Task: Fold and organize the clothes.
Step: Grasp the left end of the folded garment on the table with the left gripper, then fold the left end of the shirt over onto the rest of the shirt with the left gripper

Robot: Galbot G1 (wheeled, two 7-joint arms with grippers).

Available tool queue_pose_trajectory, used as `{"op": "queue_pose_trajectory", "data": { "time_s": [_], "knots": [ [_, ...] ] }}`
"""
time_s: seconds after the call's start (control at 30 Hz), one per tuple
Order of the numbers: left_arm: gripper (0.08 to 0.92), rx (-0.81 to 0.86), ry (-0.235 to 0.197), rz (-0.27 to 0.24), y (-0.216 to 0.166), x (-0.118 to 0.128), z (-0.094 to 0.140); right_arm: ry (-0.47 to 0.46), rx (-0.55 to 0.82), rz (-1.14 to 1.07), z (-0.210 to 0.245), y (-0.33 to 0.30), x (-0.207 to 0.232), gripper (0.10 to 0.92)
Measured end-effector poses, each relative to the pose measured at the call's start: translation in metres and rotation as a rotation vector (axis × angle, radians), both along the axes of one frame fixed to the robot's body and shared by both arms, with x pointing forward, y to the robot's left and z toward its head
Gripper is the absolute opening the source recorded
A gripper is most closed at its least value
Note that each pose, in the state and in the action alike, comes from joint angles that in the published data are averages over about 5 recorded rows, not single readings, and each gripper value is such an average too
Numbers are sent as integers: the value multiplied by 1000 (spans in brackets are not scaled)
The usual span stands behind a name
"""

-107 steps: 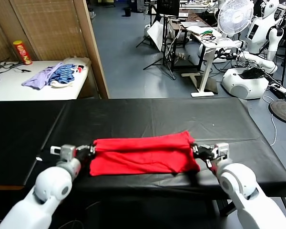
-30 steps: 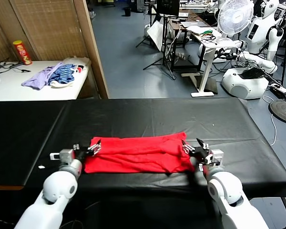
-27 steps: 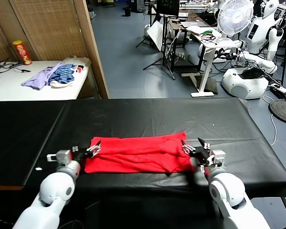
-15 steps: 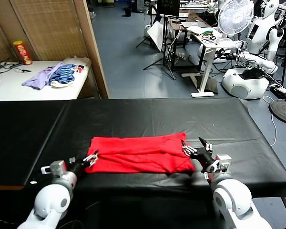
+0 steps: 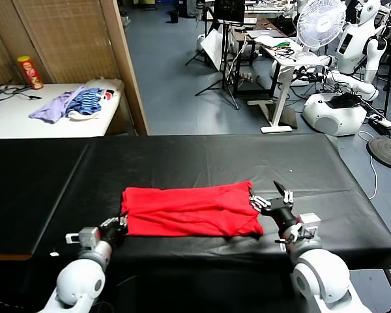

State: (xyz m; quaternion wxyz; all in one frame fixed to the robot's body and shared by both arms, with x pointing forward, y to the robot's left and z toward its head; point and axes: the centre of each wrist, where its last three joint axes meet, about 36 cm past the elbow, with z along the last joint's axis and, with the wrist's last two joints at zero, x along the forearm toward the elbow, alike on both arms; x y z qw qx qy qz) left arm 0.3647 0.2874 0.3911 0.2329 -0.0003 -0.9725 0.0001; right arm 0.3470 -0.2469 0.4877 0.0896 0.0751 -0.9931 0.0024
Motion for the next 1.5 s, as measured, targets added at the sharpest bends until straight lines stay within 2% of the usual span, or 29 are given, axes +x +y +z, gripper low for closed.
{"op": "queue_pose_trajectory", "data": {
  "time_s": [0.17,0.37,0.47,0.57,0.7,0.8,0.9,1.07,1.2,1.5],
  "knots": [
    [157,158,-31,-24,22,4,3,-12,9,-35,10,-4,-10,798],
    [157,446,-74,-13,87,14,23,-26,10,-60,19,-9,-21,798],
    [157,565,-74,-6,109,16,34,-26,15,-66,20,-7,-24,798],
    [157,606,-65,-7,108,13,41,-24,16,-74,19,-5,-27,798],
    [157,496,-66,-40,72,5,44,-18,11,-89,16,-4,-31,798],
    [157,349,-76,-68,33,-2,49,-12,10,-101,14,-3,-34,798],
    [157,178,-64,-85,-4,-6,55,-8,11,-110,13,-2,-37,798],
    [157,-32,-61,-127,-48,-4,59,-2,13,-124,10,-2,-38,798],
    [157,-122,-69,-149,-73,0,59,3,16,-129,8,0,-37,798],
    [157,-232,-71,-150,-111,7,57,15,19,-127,0,2,-28,798]
  ]
}}
